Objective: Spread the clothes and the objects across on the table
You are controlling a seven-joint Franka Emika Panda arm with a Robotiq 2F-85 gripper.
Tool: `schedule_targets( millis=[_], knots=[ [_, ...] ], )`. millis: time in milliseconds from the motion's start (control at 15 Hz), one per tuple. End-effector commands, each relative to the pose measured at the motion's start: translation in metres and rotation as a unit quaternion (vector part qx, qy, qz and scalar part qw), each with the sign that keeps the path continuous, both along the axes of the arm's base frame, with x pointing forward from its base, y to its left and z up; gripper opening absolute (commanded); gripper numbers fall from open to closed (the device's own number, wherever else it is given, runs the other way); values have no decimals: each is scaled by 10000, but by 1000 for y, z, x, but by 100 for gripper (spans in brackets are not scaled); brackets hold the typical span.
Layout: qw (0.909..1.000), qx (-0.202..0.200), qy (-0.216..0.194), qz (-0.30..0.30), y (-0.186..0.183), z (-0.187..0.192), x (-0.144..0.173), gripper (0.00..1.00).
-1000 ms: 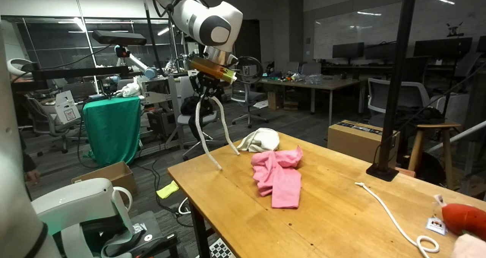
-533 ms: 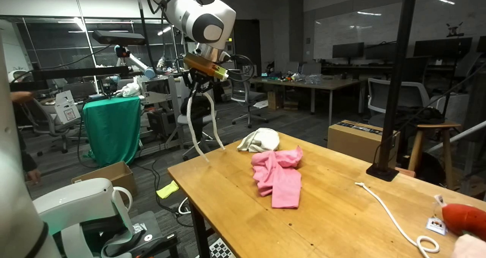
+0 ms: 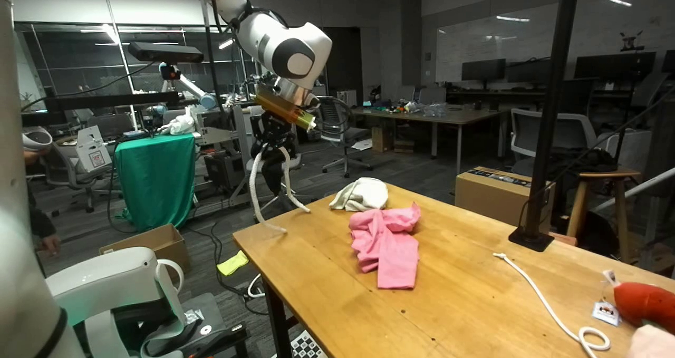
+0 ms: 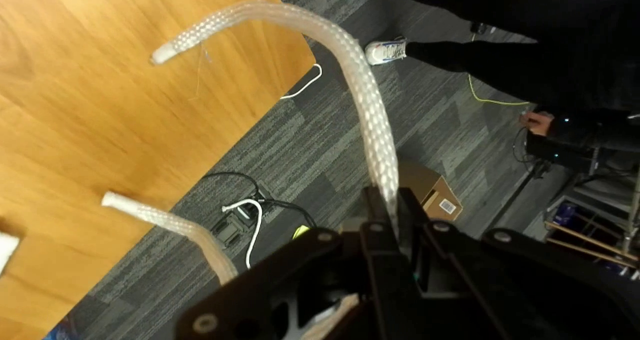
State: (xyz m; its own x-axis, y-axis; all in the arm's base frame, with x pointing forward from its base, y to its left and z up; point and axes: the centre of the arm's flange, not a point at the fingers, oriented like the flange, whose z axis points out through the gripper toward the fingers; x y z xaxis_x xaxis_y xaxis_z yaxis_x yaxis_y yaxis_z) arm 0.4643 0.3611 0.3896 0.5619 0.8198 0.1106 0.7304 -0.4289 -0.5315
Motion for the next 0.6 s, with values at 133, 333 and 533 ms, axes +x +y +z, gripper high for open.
schedule_targets(
  millis=[133, 333, 533],
  knots=[
    [9972, -678, 282, 134, -19, -44, -5, 6],
    [9938, -1039, 388, 73, -38, -68, 0, 6],
    [9907, -1235, 574, -50, -59, -84, 5, 6]
  ],
)
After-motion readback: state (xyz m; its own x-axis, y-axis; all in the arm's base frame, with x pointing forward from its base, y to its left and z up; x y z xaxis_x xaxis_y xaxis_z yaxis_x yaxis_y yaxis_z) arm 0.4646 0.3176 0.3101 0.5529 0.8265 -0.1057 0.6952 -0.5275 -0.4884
